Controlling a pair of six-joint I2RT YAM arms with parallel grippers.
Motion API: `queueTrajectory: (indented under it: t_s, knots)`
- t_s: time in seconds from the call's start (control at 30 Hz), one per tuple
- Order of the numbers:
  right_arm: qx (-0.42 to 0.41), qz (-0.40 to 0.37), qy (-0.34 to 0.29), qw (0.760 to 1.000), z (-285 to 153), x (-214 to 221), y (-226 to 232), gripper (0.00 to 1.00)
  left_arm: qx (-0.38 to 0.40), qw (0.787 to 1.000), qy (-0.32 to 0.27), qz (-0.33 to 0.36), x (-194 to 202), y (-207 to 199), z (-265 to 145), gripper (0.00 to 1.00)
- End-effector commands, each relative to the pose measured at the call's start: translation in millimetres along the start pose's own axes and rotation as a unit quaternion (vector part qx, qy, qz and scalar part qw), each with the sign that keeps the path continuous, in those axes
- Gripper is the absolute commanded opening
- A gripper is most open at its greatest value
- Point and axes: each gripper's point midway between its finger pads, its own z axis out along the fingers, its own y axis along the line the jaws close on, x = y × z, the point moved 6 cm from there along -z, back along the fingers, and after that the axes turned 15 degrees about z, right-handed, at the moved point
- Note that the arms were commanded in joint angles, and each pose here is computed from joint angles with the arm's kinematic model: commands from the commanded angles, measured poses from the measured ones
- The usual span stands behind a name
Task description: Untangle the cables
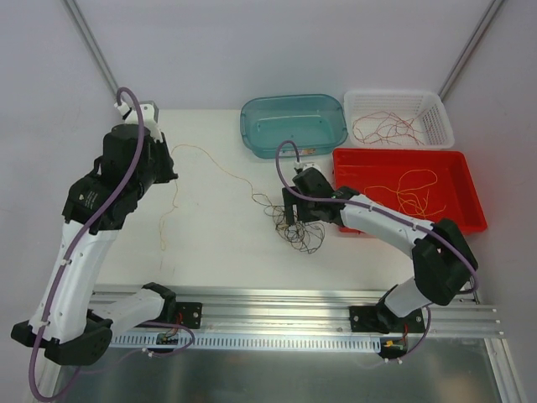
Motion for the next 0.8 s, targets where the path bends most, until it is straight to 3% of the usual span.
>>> queueTrajectory:
  t_s: [0.0,0.17,0.4,0.57,0.77]
  knots:
    - [-0.030,-0.017,-0.025,0.999,-23.1,-16.5,8.8,0.86,-0.026,0.999,-0.038,-0.024,-18.2,11.9,-19.6,0.00]
    - [0.010,-0.032,0.002,0.999,-3.5,-0.8,-7.0,0.86,-0.135,0.989,-0.050,-0.022,-25.4,46.6,-33.5,0.00]
    - [0.040,-0.015,0.042,0.998,24.1,34.9,-31.5,0.85,-0.209,0.975,-0.067,-0.038,-43.5,72.3,-47.0,0.00]
    - [0.019,-0.014,0.023,0.999,5.3,23.7,-25.2,0.85,-0.131,0.989,-0.058,-0.046,-45.2,50.9,-29.3,0.00]
    - [-0.051,-0.023,-0.047,0.997,-50.9,-19.4,0.2,0.86,-0.041,0.997,-0.022,-0.067,-26.0,22.3,-6.7,0.00]
